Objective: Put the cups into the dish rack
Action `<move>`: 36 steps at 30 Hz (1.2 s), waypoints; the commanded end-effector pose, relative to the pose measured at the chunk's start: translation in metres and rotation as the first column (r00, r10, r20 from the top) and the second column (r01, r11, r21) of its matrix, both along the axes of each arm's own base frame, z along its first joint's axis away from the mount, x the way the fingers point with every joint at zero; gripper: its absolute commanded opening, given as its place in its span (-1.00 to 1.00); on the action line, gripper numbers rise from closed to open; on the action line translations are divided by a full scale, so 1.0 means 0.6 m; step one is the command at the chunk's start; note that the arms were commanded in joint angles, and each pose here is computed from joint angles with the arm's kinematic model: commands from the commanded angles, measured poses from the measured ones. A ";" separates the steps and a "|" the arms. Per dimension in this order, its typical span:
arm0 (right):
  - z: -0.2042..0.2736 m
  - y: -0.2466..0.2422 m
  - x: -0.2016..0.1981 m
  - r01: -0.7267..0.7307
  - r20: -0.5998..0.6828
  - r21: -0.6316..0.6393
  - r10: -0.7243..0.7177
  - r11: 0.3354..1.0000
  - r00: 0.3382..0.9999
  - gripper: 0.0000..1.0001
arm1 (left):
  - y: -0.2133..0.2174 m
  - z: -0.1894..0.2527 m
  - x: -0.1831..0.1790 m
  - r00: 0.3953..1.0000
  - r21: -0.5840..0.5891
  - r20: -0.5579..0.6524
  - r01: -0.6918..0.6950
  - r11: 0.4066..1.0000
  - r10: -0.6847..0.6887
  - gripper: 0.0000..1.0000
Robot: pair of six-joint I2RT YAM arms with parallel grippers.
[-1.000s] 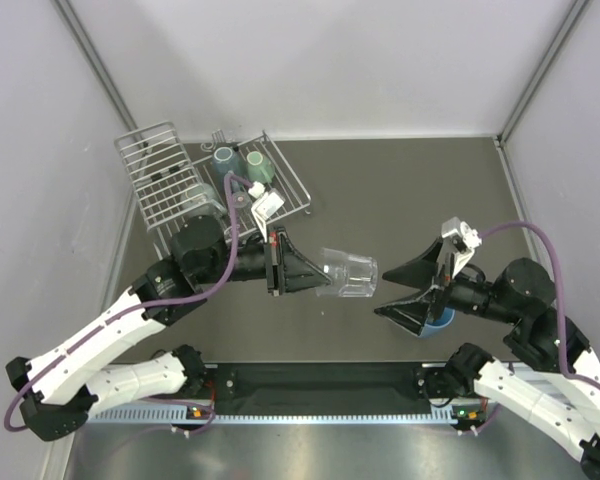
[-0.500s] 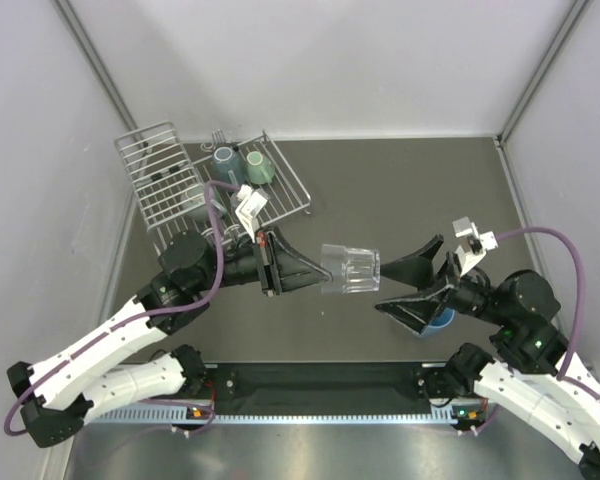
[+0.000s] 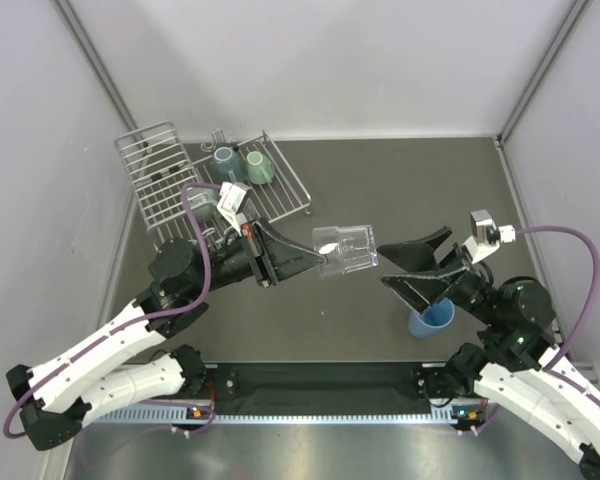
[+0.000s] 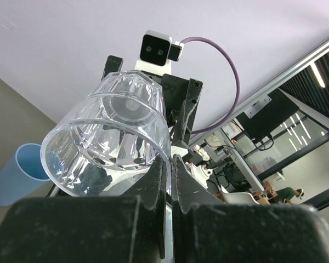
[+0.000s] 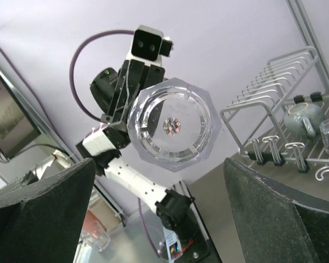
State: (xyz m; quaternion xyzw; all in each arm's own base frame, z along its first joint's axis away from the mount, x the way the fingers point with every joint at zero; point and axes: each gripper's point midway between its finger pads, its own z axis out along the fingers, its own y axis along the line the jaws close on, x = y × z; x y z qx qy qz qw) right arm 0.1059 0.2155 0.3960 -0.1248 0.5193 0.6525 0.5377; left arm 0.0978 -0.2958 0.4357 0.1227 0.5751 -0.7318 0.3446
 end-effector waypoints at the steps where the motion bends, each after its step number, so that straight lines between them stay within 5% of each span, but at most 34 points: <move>1: 0.052 -0.014 -0.004 0.005 0.054 0.125 -0.012 0.992 0.998 0.99 | 0.020 0.066 -0.011 0.997 -0.128 0.075 -0.004 0.992 0.014 -1.00; 27: 0.070 0.024 0.025 -0.059 0.024 0.204 0.055 0.977 0.998 0.87 | 0.012 0.059 -0.015 0.998 -0.146 0.051 0.038 0.989 -0.031 -1.00; 36: 0.072 0.030 0.027 -0.068 0.023 0.217 0.065 0.974 0.998 0.47 | 0.010 0.050 -0.014 0.999 -0.138 0.036 0.040 0.990 -0.035 -1.00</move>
